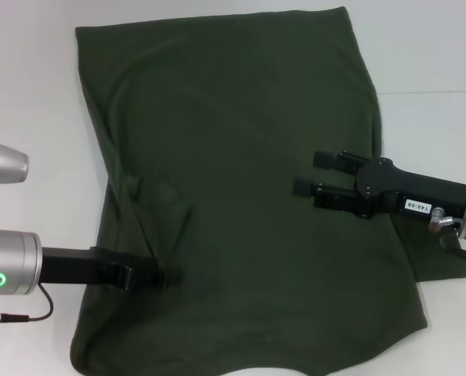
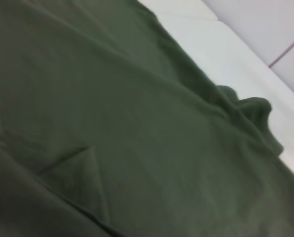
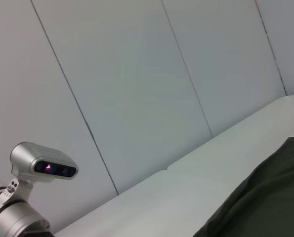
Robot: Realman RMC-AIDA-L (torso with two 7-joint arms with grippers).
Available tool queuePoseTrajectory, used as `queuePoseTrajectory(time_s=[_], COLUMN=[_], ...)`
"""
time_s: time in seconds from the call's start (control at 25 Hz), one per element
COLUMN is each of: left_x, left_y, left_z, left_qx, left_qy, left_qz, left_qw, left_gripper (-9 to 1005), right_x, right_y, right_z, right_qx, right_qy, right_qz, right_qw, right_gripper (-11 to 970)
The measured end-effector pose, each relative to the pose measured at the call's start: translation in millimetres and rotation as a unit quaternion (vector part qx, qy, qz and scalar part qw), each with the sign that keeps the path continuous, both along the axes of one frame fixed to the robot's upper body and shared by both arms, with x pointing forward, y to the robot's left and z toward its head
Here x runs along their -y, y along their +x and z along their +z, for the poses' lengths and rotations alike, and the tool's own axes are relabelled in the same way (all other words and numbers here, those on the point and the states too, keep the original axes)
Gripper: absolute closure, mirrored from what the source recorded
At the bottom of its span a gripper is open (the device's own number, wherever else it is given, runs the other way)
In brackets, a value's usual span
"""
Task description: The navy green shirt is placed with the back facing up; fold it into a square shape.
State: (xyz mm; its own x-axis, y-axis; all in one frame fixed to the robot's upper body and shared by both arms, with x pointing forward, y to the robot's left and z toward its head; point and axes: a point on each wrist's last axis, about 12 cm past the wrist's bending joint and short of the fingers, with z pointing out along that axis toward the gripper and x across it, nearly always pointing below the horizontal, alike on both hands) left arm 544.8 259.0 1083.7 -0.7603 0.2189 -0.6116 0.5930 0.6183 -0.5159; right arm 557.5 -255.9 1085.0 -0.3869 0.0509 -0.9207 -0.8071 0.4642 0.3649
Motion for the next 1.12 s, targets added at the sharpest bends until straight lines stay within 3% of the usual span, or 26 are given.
queuePoseTrajectory(time_s=[0.44, 0.64, 1.12], left_x=[8, 9, -5], left_y=[1.5, 2.0, 8.9], left_z=[8.9, 9.7, 4.4], left_qx=[0.007, 0.007, 0.012], left_qy=[-0.016, -0.016, 0.003], left_qz=[-0.026, -0.030, 0.039], left_qw=[1.000, 0.999, 0.999], left_gripper=[273, 112, 112], right_x=[0, 0, 1], right_y=[0.5, 0.9, 0.3], right_z=[0.6, 1.0, 0.6], right_qx=[-0.001, 0.000, -0.003], right_qy=[0.002, 0.002, 0.002], right_qz=[-0.001, -0.001, -0.002], right_qw=[1.000, 1.000, 1.000], right_gripper=[43, 43, 42])
